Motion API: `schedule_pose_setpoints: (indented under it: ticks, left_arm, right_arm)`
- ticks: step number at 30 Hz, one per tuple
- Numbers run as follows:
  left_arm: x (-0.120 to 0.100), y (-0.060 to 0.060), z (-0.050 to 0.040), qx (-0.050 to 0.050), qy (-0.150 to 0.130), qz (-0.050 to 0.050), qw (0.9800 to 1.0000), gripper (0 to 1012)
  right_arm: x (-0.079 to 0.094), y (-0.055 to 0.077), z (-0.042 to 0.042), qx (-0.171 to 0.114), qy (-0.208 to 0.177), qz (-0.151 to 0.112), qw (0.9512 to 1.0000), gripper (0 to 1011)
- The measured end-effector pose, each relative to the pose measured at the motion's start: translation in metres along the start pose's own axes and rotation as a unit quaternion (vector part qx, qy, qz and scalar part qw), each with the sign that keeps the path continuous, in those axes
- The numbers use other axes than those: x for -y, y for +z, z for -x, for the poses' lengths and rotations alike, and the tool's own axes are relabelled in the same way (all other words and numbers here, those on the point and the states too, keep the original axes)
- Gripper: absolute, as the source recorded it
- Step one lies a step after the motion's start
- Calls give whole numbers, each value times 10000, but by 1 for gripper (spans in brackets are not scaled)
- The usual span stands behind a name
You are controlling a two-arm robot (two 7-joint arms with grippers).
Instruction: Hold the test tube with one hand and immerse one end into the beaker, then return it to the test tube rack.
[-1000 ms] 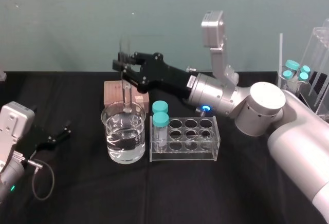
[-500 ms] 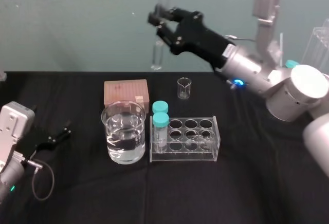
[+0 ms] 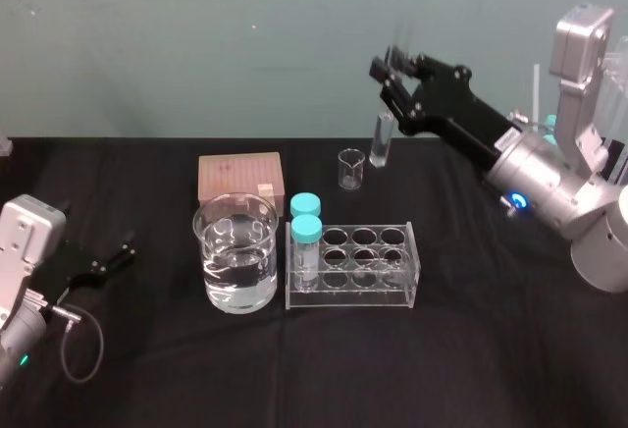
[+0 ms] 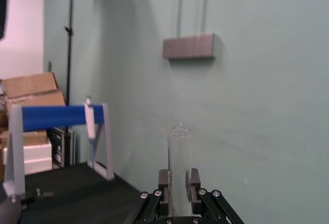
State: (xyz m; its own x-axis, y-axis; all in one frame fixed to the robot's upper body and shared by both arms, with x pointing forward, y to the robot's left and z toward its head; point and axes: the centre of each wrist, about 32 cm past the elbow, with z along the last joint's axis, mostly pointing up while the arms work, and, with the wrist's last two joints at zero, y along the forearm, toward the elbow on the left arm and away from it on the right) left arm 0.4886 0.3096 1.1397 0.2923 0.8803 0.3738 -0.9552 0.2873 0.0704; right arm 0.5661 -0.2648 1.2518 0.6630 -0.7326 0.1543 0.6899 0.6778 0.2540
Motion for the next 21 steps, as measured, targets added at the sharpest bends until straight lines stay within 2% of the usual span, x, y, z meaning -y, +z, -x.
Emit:
schedule_pose_setpoints:
  ticks: [10, 21]
  left_arm:
    - [0, 0, 0, 0, 0, 1, 10000, 1000]
    - [0, 0, 0, 0, 0, 1, 10000, 1000]
  right_arm:
    - [264, -300, 52, -233, -249, 485, 9982, 225]
    - [319, -458, 80, -404, -299, 702, 9963, 226]
